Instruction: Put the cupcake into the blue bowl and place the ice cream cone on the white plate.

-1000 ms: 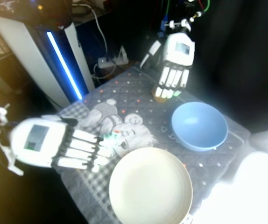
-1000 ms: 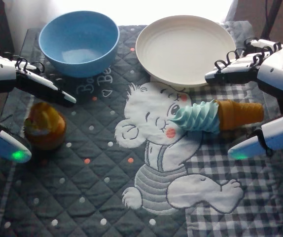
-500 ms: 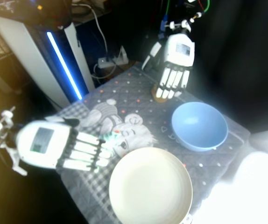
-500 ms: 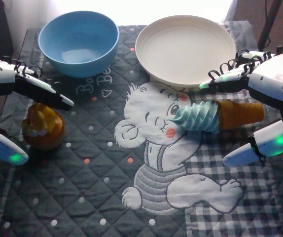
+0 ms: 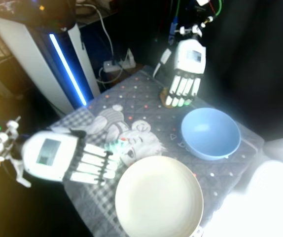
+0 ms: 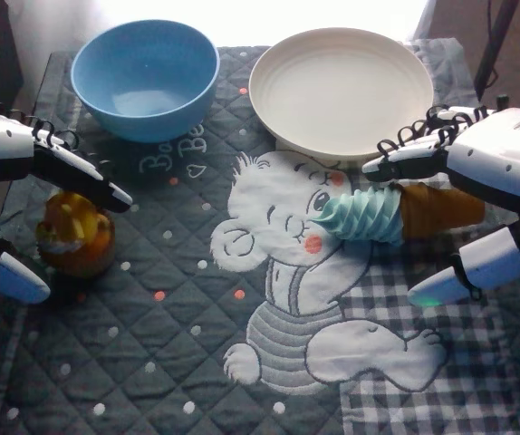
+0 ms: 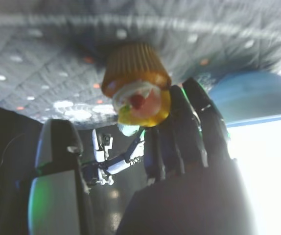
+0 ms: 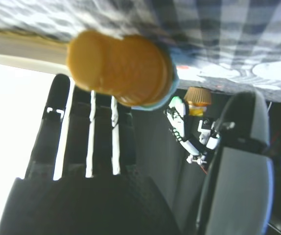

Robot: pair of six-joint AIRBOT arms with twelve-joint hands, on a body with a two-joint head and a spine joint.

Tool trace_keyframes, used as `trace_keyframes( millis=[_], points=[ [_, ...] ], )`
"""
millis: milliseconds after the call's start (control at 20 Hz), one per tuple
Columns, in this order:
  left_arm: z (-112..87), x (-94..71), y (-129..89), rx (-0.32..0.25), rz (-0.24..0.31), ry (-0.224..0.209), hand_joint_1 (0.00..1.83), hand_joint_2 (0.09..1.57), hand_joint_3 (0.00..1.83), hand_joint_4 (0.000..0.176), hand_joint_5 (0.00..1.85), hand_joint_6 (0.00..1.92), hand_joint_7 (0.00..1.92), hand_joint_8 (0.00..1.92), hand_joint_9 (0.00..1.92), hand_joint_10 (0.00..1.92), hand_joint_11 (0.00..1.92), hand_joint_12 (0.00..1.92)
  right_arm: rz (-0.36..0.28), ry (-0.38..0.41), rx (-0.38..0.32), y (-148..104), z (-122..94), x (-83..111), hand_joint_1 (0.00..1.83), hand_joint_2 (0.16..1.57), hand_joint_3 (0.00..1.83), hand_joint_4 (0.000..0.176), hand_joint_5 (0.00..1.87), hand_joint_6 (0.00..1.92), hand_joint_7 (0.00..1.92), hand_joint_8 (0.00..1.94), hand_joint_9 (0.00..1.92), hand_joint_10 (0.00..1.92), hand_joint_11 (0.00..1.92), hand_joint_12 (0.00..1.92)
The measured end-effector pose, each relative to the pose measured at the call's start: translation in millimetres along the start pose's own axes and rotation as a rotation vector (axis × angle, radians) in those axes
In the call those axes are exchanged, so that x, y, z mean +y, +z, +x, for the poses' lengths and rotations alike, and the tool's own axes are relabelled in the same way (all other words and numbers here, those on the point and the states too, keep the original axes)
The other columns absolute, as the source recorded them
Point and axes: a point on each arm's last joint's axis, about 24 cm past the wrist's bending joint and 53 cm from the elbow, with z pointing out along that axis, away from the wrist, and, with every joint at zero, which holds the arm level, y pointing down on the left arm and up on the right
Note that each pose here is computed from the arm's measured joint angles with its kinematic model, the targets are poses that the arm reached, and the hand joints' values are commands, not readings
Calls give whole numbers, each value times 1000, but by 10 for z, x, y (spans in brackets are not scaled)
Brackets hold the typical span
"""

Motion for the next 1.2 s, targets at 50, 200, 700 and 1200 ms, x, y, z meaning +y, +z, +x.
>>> trace_keyframes(
  millis=[50,200,700,1200],
  points=[
    [3,-2,9,0,0,-1,876,855,0,0,552,13,576,8,559,2,201,789,0,4,1,11,15,0,746,746,1,0,459,1,518,4,513,6,187,1056],
    [-10,23,8,-3,-6,1,910,854,3,0,569,3,583,0,569,2,229,736,7,1,4,27,17,-43,764,768,8,0,475,7,540,11,539,14,250,1083],
    [16,-5,48,5,3,5,1384,997,0,0,1289,235,1311,409,1240,746,1020,1091,27,18,-18,62,-47,-146,1260,1057,13,0,961,864,1225,639,1258,767,1024,1407],
    [17,5,48,-4,3,1,1408,1010,1,0,1155,539,1233,445,1192,858,1051,891,27,27,-22,69,-50,-148,1282,1058,1,0,1013,772,1220,758,1274,908,1080,1463]
  ],
)
